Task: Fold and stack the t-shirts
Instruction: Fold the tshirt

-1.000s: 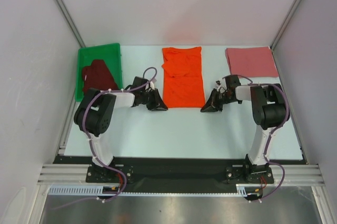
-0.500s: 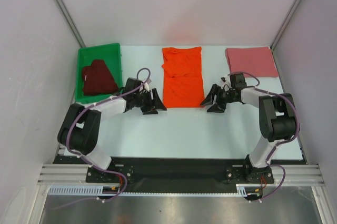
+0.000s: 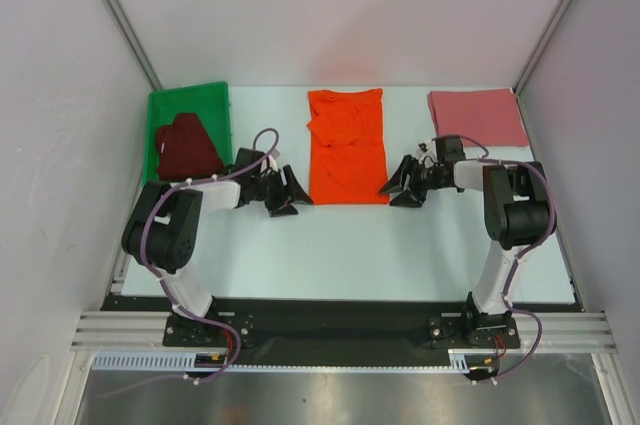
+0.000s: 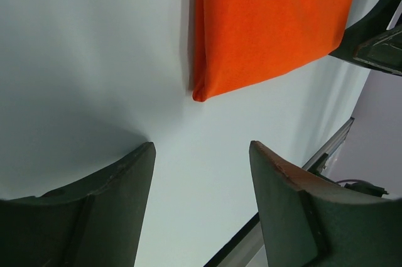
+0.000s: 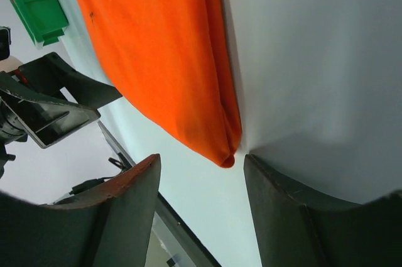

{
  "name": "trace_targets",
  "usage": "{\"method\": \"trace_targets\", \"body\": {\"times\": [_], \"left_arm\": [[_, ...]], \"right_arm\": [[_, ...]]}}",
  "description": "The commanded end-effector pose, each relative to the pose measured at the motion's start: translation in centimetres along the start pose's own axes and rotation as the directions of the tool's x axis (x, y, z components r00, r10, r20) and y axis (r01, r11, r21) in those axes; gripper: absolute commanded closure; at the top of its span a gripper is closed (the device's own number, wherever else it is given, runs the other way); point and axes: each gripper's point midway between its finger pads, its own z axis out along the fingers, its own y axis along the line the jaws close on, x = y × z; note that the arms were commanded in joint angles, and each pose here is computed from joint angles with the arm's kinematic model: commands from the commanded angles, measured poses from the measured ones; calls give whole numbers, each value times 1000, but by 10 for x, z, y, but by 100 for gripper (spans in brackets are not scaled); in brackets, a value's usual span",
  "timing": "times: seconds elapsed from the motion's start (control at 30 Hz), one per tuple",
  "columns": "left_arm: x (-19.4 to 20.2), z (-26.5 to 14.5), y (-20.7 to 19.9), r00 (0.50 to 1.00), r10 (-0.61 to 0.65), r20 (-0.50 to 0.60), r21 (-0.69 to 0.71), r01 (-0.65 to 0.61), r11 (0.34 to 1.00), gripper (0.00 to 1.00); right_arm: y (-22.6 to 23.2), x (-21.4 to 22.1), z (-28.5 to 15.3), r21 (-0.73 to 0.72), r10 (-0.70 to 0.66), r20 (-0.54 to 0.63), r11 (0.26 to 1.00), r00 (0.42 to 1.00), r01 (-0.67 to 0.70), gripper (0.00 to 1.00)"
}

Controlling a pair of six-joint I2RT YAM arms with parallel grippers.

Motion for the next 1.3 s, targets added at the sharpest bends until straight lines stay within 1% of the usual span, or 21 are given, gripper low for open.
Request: {"method": "trace_targets", "body": {"times": [0.0, 0.03, 0.1, 0.23, 0.4, 0.43, 0.57, 0.63, 0.7, 0.77, 0.8, 0.83, 0.97, 1.0, 1.03, 1.17, 1.27], "left_arm": [[-9, 0, 6, 1000, -8, 23, -10, 8, 1000, 32], [-9, -2, 5, 1000, -5, 25, -7, 5, 1000, 32], [-9, -6, 6, 1000, -3, 26, -11, 3, 1000, 32], [-7, -12, 9, 1000, 24, 13, -37, -24, 999, 32], [-12, -16, 10, 999, 31, 27, -45, -30, 999, 30], [-13, -16, 9, 999, 35, 28, -40, -34, 999, 30], [-22, -9, 4, 999, 42, 28, -18, -41, 999, 30], [-24, -3, 7, 999, 30, 24, -17, -30, 999, 30], [-27, 3, 5, 1000, 10, 24, -1, -10, 1000, 30], [-30, 8, 4, 1000, -6, 20, 9, 6, 1000, 30], [-31, 10, 3, 1000, -23, 20, 17, 23, 1000, 30], [-30, 15, 7, 999, -38, 10, 10, 38, 999, 30], [-24, 24, 16, 997, -77, -18, -50, 76, 996, 31], [-21, 26, 18, 996, -92, -20, -65, 91, 994, 31], [-20, 27, 21, 995, -98, -19, -84, 96, 992, 31], [-6, 36, 25, 991, -114, -65, -136, 104, 985, 33], [7, 40, 32, 984, -152, -88, -178, 134, 975, 34]], "right_arm": [[-19, -11, 11, 81, -14, 40, 997, 999, 11, 39], [-22, -12, 11, 86, 0, 44, 996, 999, -4, 41], [-27, -13, 10, 96, 10, 44, 995, 999, -14, 42], [-37, -13, 13, 130, 2, 32, 991, 999, -6, 41], [-43, -11, 27, 126, 1, 2, 992, 1000, -2, 44], [-44, -10, 28, 127, 4, -2, 992, 1000, -3, 47], [-37, -7, 23, 111, -1, 0, 994, 1000, 1, 55], [-34, -5, 21, 104, -6, -1, 995, 1000, 6, 61], [-35, -4, 22, 100, -6, -8, 995, 1000, 7, 64], [-34, -3, 23, 89, -4, -17, 996, 1000, 6, 71], [-35, -3, 25, 87, 0, -19, 996, 1000, 2, 77], [-35, -3, 25, 87, 5, -20, 996, 1000, -3, 79], [-30, -7, 24, 73, 3, -10, 997, 1000, -2, 85], [-29, -7, 24, 74, 3, -11, 997, 1000, -2, 88], [-27, -8, 24, 72, 3, -10, 997, 1000, -2, 89], [-22, -11, 23, 56, 7, -9, 998, 1000, -7, 93], [-20, -11, 24, 49, 14, -7, 999, 1000, -14, 95]]}}
